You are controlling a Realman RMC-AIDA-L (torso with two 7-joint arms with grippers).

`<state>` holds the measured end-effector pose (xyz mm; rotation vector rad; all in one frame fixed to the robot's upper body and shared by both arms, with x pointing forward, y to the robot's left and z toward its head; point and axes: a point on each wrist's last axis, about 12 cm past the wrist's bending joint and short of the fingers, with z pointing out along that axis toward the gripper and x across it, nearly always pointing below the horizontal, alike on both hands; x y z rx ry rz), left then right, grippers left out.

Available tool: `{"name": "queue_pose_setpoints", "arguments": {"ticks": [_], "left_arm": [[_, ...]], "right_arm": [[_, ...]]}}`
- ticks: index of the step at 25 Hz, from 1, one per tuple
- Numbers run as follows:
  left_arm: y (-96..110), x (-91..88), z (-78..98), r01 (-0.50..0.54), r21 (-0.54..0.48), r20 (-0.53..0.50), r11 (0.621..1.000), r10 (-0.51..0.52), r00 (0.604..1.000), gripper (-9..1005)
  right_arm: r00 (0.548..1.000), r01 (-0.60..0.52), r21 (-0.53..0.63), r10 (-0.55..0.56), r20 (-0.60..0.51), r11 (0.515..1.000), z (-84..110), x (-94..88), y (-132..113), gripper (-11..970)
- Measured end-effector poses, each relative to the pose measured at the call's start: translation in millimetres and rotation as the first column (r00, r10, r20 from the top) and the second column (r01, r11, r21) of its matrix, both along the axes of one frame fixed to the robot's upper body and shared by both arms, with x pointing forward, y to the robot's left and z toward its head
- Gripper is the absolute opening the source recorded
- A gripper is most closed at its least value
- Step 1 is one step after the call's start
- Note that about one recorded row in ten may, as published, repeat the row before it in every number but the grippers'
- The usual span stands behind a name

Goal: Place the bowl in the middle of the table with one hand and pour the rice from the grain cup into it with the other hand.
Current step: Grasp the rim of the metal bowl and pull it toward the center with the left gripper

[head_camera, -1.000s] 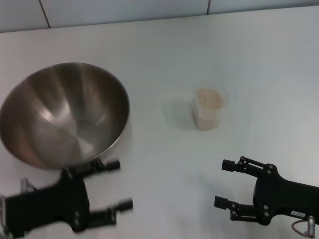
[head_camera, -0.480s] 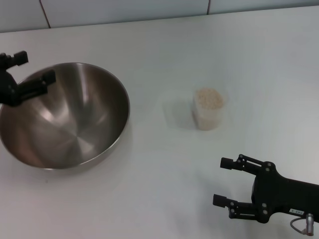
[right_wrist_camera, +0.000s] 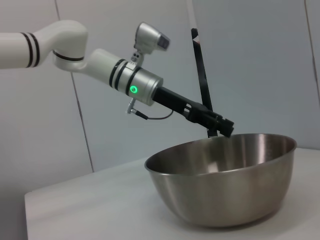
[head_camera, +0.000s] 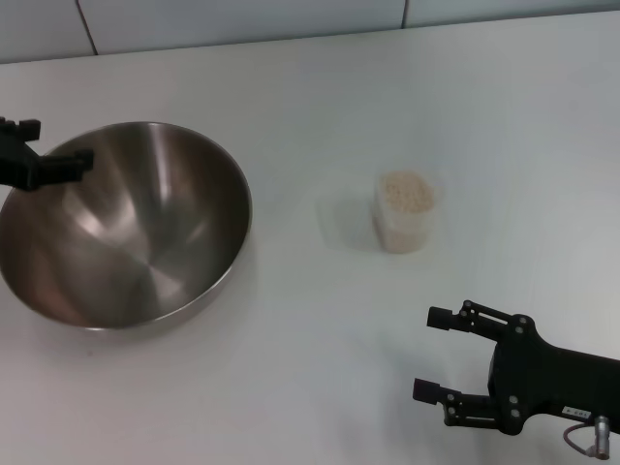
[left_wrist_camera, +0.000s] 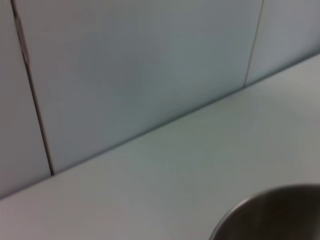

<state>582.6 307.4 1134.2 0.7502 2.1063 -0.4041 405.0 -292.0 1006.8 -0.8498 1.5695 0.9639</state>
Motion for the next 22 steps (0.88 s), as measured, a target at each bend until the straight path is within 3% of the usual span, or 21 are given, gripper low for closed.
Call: {"name": "queue_pose_setpoints", "arguments": {"ticks": [7, 22], "left_arm": [[-3.7, 4.7, -13.8, 0.006, 0.042, -0.078, 0.999, -0.002, 0.997, 842], [-5.5, 6.3, -16.3, 0.011, 0.053, -0.093, 0.999, -0.006, 0.996, 843]], "right_arm": [[1.0, 0.001, -0.003, -0.001, -0.001, 1.0, -0.3, 0.5, 0.1, 812], [1.0, 0.001, -0.004, -0.001, 0.001, 1.0, -0.2, 1.0, 0.1, 806]]}}
